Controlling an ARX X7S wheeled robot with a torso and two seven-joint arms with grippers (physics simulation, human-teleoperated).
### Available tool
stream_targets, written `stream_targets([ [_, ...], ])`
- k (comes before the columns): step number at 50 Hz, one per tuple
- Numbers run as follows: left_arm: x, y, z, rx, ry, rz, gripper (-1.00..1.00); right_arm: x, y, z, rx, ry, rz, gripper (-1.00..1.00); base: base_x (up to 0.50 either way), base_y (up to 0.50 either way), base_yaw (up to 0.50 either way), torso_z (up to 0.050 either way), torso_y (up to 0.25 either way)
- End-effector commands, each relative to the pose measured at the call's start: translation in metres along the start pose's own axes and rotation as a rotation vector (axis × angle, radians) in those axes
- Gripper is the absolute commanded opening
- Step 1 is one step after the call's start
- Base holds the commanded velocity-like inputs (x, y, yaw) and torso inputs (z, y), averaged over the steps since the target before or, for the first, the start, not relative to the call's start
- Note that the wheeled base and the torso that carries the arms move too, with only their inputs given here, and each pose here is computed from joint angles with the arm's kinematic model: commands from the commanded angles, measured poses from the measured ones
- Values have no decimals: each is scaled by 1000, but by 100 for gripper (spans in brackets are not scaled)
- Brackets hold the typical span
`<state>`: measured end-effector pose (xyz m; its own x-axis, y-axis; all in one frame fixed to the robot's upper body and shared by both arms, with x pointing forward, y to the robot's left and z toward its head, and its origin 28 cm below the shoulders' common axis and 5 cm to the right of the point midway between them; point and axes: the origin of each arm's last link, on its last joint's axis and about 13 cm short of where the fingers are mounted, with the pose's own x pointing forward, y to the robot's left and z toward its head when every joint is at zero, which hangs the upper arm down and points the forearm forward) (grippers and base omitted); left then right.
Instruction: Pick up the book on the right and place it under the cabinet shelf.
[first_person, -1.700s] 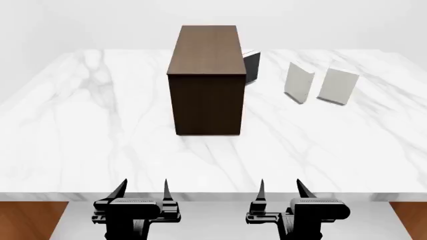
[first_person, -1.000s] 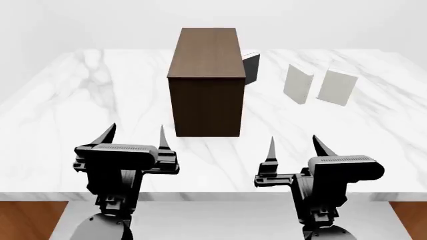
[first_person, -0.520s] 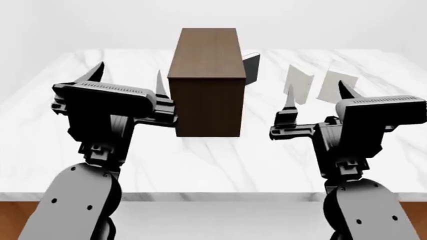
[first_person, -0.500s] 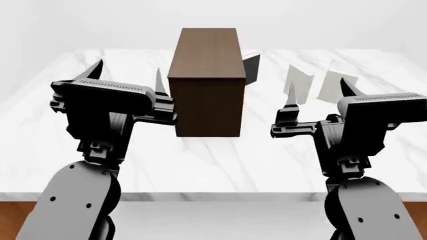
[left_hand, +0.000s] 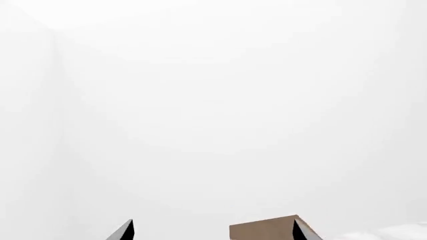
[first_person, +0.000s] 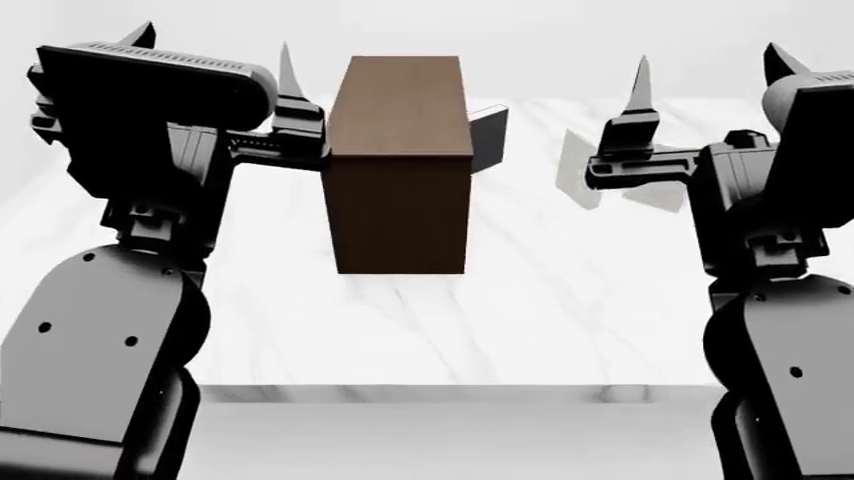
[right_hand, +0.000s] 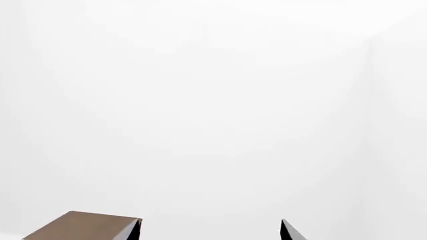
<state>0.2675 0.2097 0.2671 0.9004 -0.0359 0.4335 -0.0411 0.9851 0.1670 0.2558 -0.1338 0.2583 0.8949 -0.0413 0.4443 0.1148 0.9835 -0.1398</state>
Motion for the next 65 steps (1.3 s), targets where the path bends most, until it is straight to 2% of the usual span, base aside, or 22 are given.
stream_targets([
  [1, 3, 2, 9, -5, -15, 1, 100, 4, -4, 12, -15, -29, -16, 100, 4, -398, 0, 0, 0],
  [27, 2, 3, 5, -4, -7, -11, 100, 2, -1, 17, -3, -41, -3, 100, 170, -148, 0, 0, 0],
  [65, 1, 4, 8, -8, -17, -14, 100, -1, 1, 21, -14, -54, 16, 100, 185, -410, 0, 0, 0],
])
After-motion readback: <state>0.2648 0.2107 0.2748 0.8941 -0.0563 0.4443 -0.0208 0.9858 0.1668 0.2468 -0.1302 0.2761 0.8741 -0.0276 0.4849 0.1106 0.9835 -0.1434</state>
